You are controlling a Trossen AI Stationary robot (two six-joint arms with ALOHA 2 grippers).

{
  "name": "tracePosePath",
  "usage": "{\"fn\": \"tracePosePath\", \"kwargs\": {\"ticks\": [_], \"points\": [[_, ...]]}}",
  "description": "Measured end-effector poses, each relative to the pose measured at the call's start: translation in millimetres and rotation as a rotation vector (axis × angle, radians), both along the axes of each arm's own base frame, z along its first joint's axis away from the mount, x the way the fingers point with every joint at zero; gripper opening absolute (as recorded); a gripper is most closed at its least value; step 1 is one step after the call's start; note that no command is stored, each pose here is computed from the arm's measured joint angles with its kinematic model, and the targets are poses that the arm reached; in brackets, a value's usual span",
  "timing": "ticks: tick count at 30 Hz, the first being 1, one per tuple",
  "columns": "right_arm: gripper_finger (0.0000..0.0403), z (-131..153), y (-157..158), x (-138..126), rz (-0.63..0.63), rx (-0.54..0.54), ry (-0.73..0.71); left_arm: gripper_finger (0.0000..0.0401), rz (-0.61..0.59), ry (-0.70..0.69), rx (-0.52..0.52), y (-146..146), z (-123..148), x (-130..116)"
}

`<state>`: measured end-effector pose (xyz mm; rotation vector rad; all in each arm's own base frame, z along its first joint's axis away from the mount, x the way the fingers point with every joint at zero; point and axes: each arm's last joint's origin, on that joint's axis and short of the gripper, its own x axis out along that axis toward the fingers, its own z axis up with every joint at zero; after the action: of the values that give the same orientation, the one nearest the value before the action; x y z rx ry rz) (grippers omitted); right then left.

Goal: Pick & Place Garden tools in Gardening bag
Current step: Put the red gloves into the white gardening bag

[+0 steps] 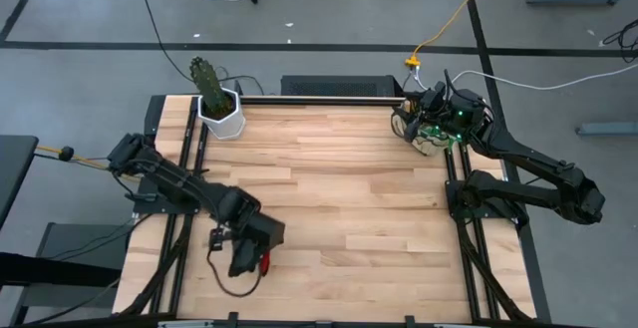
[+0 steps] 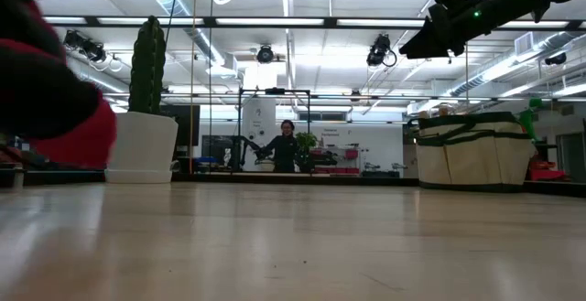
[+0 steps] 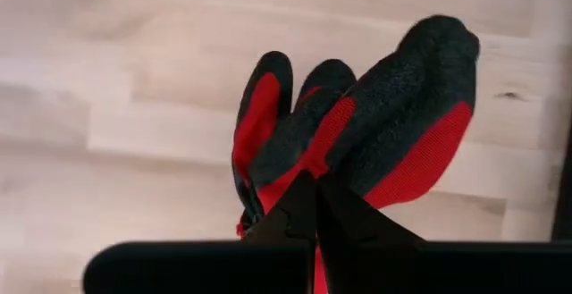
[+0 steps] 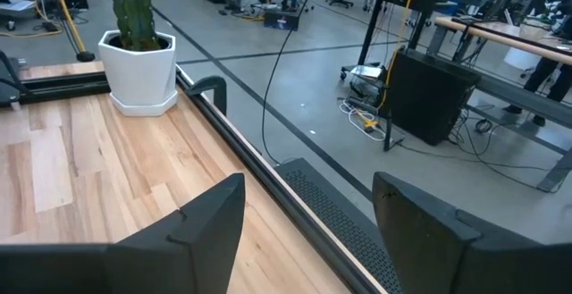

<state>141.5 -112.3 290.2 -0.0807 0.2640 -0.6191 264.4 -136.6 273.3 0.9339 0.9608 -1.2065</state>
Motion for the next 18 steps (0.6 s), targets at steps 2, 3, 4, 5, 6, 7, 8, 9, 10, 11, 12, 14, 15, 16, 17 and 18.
{"fn": "tracePosePath", "kwargs": {"ticks": [2,3,4,5,6,7,8,9,10,11,12,14,15,16,17,18], "points": [[0.0246,0.0,0.0,0.0,0.003,0.001,0.0,0.0002,0.036,-0.006,0.0,9.4,1.3,5.2],[0.0246,0.0,0.1,0.1,0.004,0.001,-0.001,0.0002,0.055,-0.008,-0.001,14.6,1.5,7.8],[0.0246,0.0,0.1,0.0,0.004,0.001,-0.001,0.0002,0.075,-0.009,-0.002,20.0,1.5,10.3],[0.0246,0.0,0.1,0.1,0.004,0.001,0.0,0.0002,0.094,-0.011,-0.002,25.5,1.5,12.7],[0.0246,0.0,0.1,0.1,0.005,0.001,-0.001,0.0002,0.11,-0.012,-0.002,31.0,1.6,14.9],[0.0246,0.0,0.1,0.1,0.006,0.001,-0.001,0.0002,0.119,-0.017,0.0,36.6,1.6,17.0],[0.0246,0.0,0.2,0.1,0.007,0.001,-0.001,0.0002,0.127,-0.021,0.001,41.8,1.6,18.9],[0.0246,0.0,0.1,0.1,0.007,0.002,-0.001,0.0002,0.133,-0.027,0.003,46.8,1.6,20.7],[0.0246,0.0,0.1,0.1,0.007,0.001,-0.001,0.0002,0.145,-0.033,0.003,52.4,1.7,22.8],[0.0246,0.0,0.1,0.1,0.007,0.001,-0.001,0.0002,0.162,-0.042,0.001,57.8,1.9,25.1],[0.0246,0.0,0.2,0.1,0.007,0.002,-0.001,0.0002,0.18,-0.051,-0.002,63.0,2.2,27.4],[0.0246,0.0,0.1,0.1,0.007,0.002,-0.001,0.0002,0.215,-0.073,-0.008,73.1,2.8,31.9],[0.0246,0.0,0.2,0.1,0.008,0.002,-0.001,0.0002,0.232,-0.085,-0.01,78.0,3.1,34.1],[0.0246,0.0,0.1,0.1,0.007,0.002,-0.001,0.0002,0.248,-0.098,-0.014,82.4,3.5,36.2],[0.0246,0.0,0.1,0.1,0.007,0.002,-0.001,0.0002,0.263,-0.112,-0.017,86.6,4.0,38.2],[0.0246,0.0,0.2,0.1,0.007,0.001,-0.001,0.0002,0.276,-0.126,-0.02,90.4,4.5,40.2]]}}
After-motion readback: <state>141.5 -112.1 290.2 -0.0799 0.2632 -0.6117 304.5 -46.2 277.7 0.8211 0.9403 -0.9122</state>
